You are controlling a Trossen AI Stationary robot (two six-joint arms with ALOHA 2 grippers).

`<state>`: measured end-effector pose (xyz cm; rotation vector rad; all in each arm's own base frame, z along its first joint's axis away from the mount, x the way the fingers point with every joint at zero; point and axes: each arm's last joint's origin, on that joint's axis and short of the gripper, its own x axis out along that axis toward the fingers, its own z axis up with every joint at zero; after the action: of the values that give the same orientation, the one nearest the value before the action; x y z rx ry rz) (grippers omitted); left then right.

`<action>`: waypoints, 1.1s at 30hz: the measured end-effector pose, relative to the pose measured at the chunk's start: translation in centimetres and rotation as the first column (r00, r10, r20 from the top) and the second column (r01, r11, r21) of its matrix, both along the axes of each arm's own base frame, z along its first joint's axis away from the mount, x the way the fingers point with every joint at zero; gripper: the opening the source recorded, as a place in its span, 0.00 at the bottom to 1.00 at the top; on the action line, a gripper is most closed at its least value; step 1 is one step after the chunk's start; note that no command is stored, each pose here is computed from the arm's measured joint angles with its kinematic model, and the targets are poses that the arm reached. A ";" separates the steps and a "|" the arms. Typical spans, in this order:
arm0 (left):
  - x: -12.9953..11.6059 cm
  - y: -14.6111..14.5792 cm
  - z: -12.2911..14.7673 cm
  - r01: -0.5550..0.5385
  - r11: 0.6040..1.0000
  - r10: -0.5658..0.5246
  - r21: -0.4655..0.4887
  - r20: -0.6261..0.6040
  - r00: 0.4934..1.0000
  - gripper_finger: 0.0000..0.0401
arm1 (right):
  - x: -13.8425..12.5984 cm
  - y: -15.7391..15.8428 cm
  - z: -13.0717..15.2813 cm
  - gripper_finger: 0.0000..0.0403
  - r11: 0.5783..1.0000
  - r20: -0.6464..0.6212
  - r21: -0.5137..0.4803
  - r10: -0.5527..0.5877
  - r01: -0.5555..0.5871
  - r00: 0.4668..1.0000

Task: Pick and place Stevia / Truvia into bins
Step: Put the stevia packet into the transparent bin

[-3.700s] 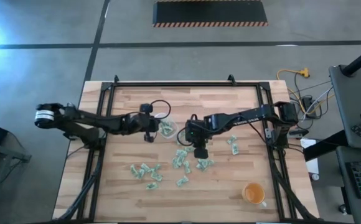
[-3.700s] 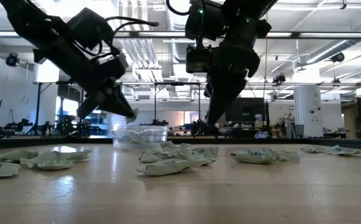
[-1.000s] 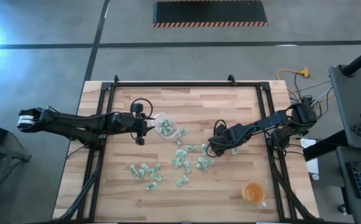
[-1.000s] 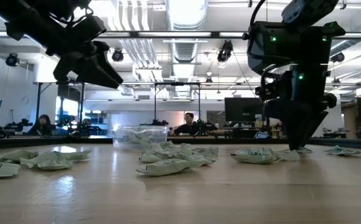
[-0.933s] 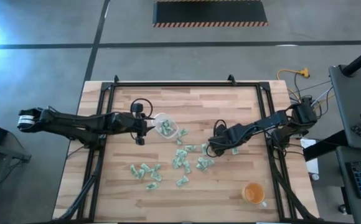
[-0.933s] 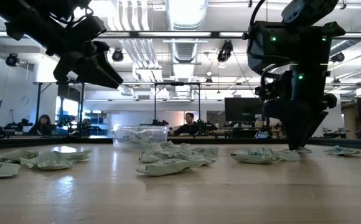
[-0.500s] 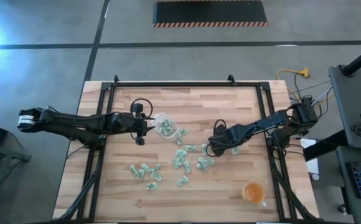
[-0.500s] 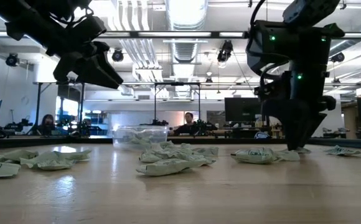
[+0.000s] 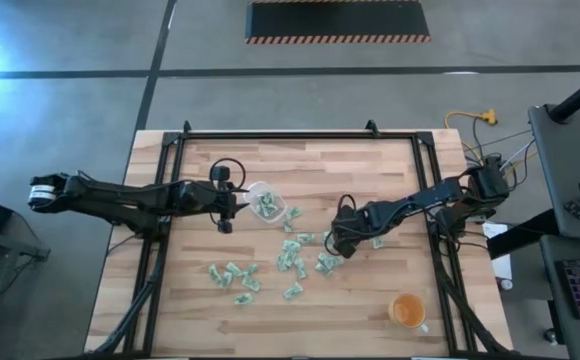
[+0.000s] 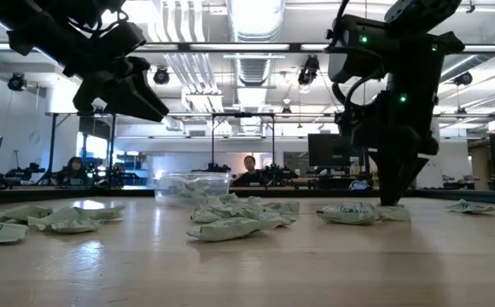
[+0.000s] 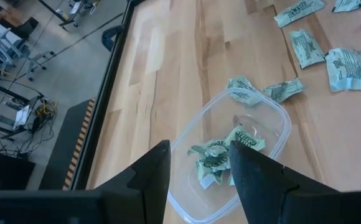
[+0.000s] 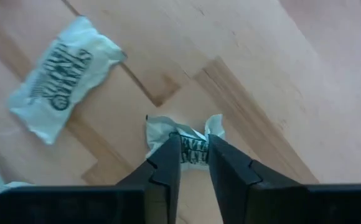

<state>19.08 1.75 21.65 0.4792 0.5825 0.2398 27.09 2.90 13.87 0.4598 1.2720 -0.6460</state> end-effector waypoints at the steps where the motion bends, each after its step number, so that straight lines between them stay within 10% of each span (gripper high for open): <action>1: 0.0 0.0 0.0 0.000 1.000 0.000 0.000 0.000 1.000 0.37 | 0.1 0.0 0.1 0.15 1.000 0.004 -0.002 0.011 -0.011 1.000; 19: -0.1 0.0 -0.2 -0.011 1.000 0.011 -0.020 -0.019 1.000 0.37 | 3.6 0.7 2.9 0.03 0.930 0.169 -0.160 0.355 -0.329 0.920; 33: -0.6 -0.2 -1.1 -0.082 0.970 0.070 -0.228 -0.058 0.996 0.37 | 8.2 0.9 5.9 0.03 0.564 0.250 -0.648 0.792 -0.512 0.556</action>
<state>18.48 1.53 20.57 0.2388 0.6694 0.2301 35.29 3.81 19.79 -0.3270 0.6013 -0.1206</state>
